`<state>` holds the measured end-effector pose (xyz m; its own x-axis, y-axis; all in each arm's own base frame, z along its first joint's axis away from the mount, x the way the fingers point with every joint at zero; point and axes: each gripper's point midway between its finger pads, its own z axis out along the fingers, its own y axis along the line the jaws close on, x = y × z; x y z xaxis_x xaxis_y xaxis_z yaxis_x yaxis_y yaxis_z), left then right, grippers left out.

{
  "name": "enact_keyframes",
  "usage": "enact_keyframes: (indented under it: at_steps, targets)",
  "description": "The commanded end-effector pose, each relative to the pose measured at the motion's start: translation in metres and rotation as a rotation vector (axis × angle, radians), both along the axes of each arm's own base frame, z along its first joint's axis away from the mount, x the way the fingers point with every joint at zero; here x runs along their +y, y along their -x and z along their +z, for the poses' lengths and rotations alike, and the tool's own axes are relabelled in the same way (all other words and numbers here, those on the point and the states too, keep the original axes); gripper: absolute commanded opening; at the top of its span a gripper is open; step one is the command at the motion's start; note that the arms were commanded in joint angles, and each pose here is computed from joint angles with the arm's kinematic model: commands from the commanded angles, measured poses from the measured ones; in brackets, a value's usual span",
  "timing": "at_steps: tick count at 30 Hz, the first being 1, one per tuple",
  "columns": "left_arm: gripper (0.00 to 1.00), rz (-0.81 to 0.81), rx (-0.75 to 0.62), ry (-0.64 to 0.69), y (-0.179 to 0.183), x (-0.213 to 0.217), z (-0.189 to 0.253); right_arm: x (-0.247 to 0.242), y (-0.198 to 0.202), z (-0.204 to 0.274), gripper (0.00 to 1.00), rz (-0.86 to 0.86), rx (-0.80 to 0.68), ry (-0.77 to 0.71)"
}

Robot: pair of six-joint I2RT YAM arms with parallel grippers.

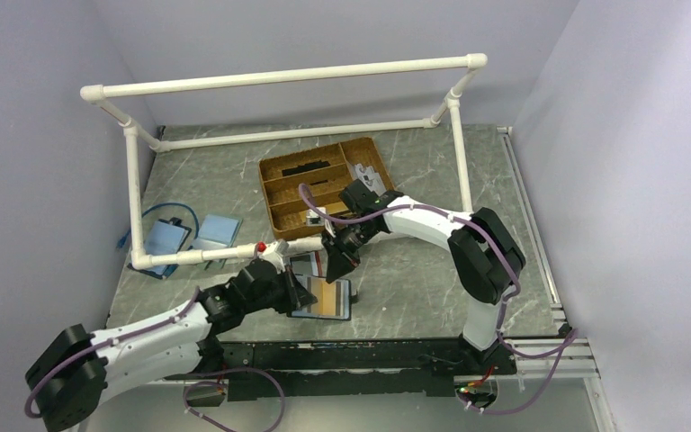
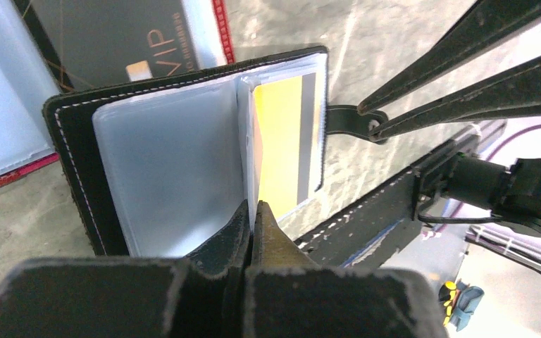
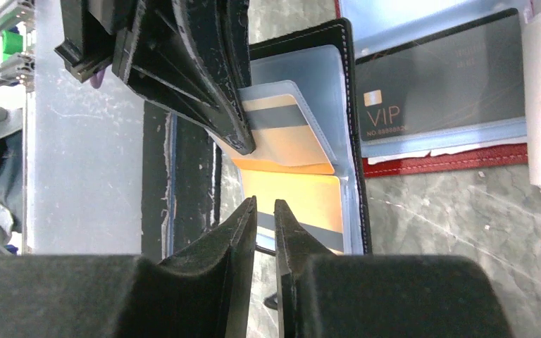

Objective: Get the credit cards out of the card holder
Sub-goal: Remove the credit card from the card holder.

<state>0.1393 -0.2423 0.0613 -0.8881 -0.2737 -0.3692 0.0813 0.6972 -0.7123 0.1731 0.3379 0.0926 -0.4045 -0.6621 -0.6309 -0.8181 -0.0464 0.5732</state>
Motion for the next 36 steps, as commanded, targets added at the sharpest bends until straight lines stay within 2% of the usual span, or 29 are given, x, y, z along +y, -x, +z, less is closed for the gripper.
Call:
enact_keyframes:
  at_steps: [1, 16, 28, 31, 36]
  targets:
    - [0.0, 0.028, -0.168, 0.148, -0.016, -0.007, 0.042, 0.008, 0.005, 0.024, 0.19, 0.035, 0.027, -0.088]
    - [0.0, 0.02, -0.317, 0.312, -0.016, -0.008, 0.073, 0.01, 0.003, 0.027, 0.34, -0.012, 0.172, -0.125]
    - [0.0, 0.025, -0.411, 0.374, -0.02, -0.008, 0.095, 0.012, 0.006, 0.027, 0.37, -0.012, 0.24, -0.138]
    - [0.0, 0.033, -0.418, 0.39, -0.021, -0.008, 0.097, 0.013, 0.01, 0.035, 0.34, 0.004, 0.28, -0.168]
    - [0.0, 0.041, -0.411, 0.391, -0.023, -0.009, 0.094, 0.014, 0.016, 0.047, 0.2, 0.031, 0.327, -0.212]
